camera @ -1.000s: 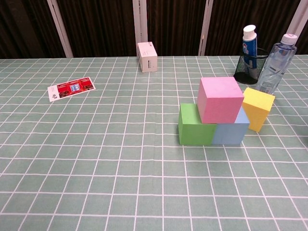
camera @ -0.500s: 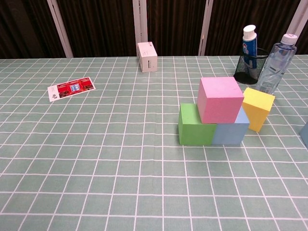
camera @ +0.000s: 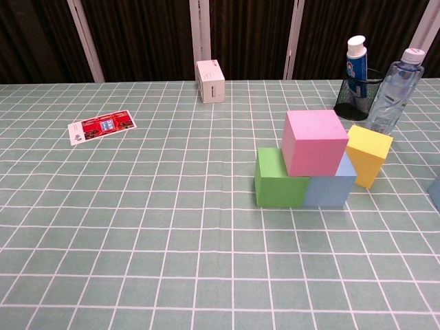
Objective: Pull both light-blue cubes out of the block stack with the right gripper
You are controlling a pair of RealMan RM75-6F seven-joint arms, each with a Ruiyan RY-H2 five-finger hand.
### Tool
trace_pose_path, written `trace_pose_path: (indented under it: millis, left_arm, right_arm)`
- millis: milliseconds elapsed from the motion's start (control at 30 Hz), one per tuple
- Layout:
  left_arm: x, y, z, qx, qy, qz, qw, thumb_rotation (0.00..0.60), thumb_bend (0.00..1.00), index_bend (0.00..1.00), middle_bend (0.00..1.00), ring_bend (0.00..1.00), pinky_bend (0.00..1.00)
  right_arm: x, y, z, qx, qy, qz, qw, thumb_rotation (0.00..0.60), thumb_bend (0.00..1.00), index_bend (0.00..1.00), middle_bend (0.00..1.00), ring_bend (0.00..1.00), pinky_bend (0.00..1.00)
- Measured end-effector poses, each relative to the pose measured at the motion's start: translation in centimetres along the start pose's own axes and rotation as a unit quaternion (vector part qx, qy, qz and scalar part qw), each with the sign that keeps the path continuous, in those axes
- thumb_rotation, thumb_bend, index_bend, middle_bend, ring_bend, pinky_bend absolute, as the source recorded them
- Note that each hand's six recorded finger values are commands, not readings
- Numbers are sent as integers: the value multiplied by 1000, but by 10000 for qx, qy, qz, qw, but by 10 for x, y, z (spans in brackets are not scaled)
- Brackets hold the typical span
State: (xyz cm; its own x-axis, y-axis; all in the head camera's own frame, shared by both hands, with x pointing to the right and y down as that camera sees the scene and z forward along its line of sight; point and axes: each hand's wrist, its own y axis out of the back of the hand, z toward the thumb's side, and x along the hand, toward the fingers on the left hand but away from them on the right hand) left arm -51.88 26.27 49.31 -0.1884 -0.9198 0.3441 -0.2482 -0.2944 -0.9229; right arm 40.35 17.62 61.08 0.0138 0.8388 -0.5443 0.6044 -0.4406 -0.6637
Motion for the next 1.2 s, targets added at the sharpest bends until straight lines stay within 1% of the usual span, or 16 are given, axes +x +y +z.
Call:
trace_pose_path:
  millis: [67, 133, 233, 400, 467, 533, 600, 767, 900, 1033, 1100, 1200]
  left_arm:
    - [1, 0, -1, -2, 6, -9, 10000, 600, 183, 118, 0, 0, 0]
    - [1, 0, 0, -1, -10, -20, 10000, 600, 183, 119, 0, 0, 0]
    - [0, 0, 1, 2, -36, -28, 10000, 600, 183, 118, 0, 0, 0]
    - [1, 0, 1, -15, -40, -33, 10000, 600, 183, 118, 0, 0, 0]
    - [0, 0, 1, -23, -46, -25, 10000, 600, 183, 118, 0, 0, 0]
    - [0, 1, 0, -31, -42, -12, 10000, 600, 183, 118, 0, 0, 0]
    - [0, 1, 0, -41, -36, -8, 10000, 600, 183, 118, 0, 0, 0]
    - [1, 3, -1, -59, -28, 0, 10000, 600, 183, 118, 0, 0, 0]
    - [1, 3, -2, -70, -37, -1, 10000, 600, 183, 119, 0, 0, 0]
    - [1, 4, -2, -84, -36, 9, 10000, 600, 183, 119, 0, 0, 0]
    - [1, 4, -2, -96, -32, 14, 9999, 600, 183, 120, 0, 0, 0]
    - [1, 5, -3, -121, -29, 23, 9999, 600, 183, 120, 0, 0, 0]
  right_arm:
    - [9, -4, 10, -139, 109, -29, 9998, 600, 127, 51, 42, 109, 68]
    - [18, -9, 15, -202, 141, 23, 9997, 600, 127, 65, 69, 156, 105]
    - [31, -16, 18, -258, 168, 125, 9994, 600, 127, 83, 93, 182, 124]
    - [44, -30, 25, -442, 227, 362, 9981, 600, 126, 84, 96, 185, 138]
    - [46, -35, 29, -430, 267, 439, 9978, 600, 127, 85, 96, 185, 154]
    - [48, -41, 32, -399, 299, 515, 9974, 600, 127, 87, 96, 191, 203]
    - [49, -48, 38, -420, 363, 601, 9966, 600, 127, 90, 98, 198, 223]
    - [53, -58, 51, -454, 514, 614, 9958, 600, 127, 120, 113, 212, 224]
    - [54, -66, 58, -418, 568, 657, 9953, 600, 127, 123, 113, 213, 224]
    - [53, -76, 59, -338, 551, 775, 9949, 600, 127, 123, 114, 213, 242]
    - [51, -82, 57, -353, 488, 832, 9947, 600, 127, 123, 113, 215, 265]
    - [47, -88, 51, -380, 384, 895, 9945, 600, 127, 123, 113, 223, 271]
